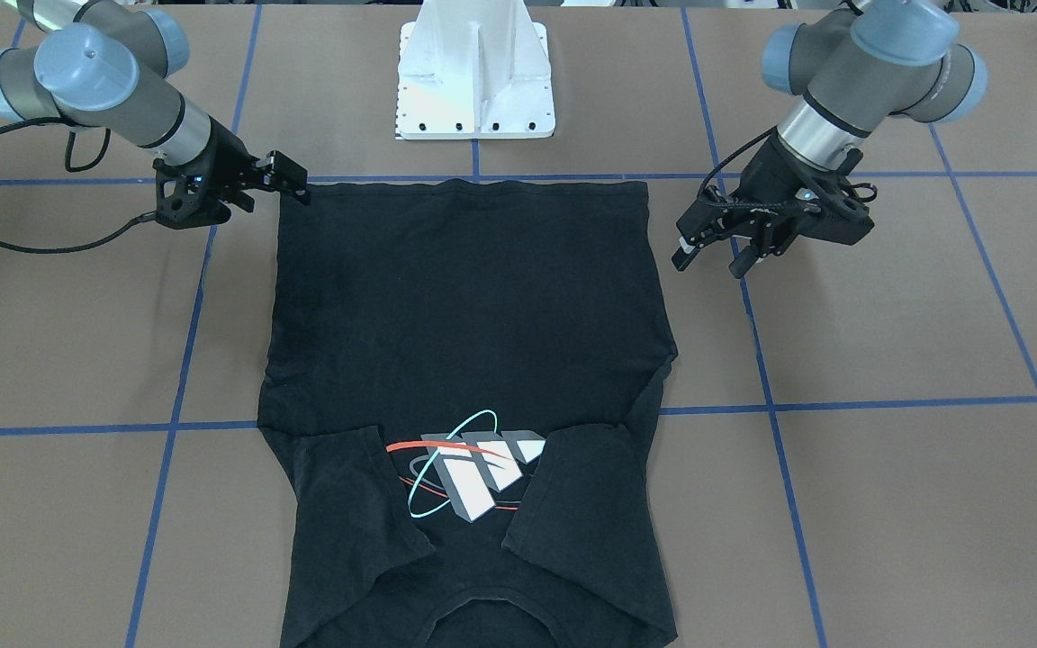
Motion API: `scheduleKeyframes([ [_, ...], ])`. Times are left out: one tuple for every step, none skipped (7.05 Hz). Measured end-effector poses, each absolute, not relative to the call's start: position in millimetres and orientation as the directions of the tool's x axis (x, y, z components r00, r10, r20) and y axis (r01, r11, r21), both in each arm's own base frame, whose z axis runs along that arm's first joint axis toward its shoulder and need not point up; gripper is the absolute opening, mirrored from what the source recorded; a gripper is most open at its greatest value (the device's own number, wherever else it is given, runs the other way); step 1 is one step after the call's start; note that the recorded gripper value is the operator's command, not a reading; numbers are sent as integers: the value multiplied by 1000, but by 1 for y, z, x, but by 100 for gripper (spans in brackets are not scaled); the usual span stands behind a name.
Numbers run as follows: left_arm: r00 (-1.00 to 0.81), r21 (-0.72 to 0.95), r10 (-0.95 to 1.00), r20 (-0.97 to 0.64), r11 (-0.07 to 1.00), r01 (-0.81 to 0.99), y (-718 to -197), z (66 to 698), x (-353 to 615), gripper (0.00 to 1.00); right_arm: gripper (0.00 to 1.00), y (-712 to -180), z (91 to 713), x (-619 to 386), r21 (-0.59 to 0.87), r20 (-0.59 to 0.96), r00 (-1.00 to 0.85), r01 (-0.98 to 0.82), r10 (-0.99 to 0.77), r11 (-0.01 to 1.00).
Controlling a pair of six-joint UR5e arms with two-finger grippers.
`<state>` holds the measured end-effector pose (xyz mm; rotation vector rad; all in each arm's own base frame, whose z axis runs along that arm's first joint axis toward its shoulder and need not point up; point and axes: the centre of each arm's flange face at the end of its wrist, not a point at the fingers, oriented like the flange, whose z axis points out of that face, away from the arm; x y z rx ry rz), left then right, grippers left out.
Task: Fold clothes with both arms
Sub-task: 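Lower the right gripper to the hem corner nearest the robot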
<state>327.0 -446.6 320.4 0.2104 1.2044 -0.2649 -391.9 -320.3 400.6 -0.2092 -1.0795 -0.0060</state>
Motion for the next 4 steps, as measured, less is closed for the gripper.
scheduleKeyframes([
  [331,23,-87,-940,949,313,-446,318,326,99,92,-304,406,-400,-176,869,487,137,89,975],
  [328,24,-84,-941,949,313,-445,316,325,99,88,-294,412,-404,-184,863,499,155,84,971],
  [328,25,-84,-941,949,313,-444,316,325,99,82,-287,418,-407,-191,857,509,166,82,968],
  [328,25,-84,-941,949,313,-444,316,325,99,80,-283,423,-407,-197,852,517,172,82,965],
])
